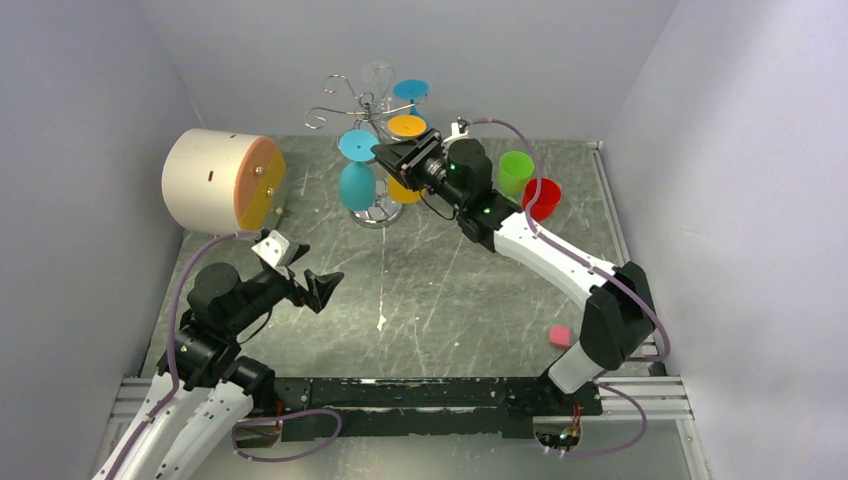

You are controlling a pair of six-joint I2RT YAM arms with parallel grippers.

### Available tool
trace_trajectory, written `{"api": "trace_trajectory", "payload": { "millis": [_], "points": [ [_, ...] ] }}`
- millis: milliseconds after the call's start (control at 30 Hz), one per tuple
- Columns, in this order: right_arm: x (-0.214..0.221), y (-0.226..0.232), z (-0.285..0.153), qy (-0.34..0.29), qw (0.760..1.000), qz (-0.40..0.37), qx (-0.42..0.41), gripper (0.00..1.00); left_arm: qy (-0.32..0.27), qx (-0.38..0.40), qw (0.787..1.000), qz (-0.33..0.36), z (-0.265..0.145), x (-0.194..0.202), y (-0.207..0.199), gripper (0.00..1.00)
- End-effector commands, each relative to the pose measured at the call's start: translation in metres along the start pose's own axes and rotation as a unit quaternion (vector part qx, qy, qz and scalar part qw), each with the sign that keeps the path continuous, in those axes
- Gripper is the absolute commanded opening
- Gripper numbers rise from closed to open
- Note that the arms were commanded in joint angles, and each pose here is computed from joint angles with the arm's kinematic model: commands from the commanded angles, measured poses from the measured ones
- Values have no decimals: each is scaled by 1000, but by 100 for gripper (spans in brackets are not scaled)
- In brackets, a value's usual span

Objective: Place the wine glass upside down on the wine glass rack

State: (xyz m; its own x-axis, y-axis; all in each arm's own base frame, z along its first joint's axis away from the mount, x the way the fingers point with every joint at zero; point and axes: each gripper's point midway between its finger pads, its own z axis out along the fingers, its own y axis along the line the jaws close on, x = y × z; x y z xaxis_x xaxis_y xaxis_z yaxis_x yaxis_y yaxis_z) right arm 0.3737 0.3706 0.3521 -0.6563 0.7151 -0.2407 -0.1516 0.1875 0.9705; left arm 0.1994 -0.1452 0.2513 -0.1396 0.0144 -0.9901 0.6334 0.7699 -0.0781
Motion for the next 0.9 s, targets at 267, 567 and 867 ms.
{"api": "trace_trajectory", "payload": {
  "millis": [267,567,867],
  "points": [
    [-19,3,-56,-35,995,-96,-13,54,-8,-11,1000,5,-2,-9,4,99],
    [-69,14,-108,-128,912,-389,28,57,-16,-36,999,-11,-4,-13,10,99],
    [-120,-28,-111,-134,820,-509,226,68,-20,-108,993,-53,-11,-16,31,99]
  ]
}}
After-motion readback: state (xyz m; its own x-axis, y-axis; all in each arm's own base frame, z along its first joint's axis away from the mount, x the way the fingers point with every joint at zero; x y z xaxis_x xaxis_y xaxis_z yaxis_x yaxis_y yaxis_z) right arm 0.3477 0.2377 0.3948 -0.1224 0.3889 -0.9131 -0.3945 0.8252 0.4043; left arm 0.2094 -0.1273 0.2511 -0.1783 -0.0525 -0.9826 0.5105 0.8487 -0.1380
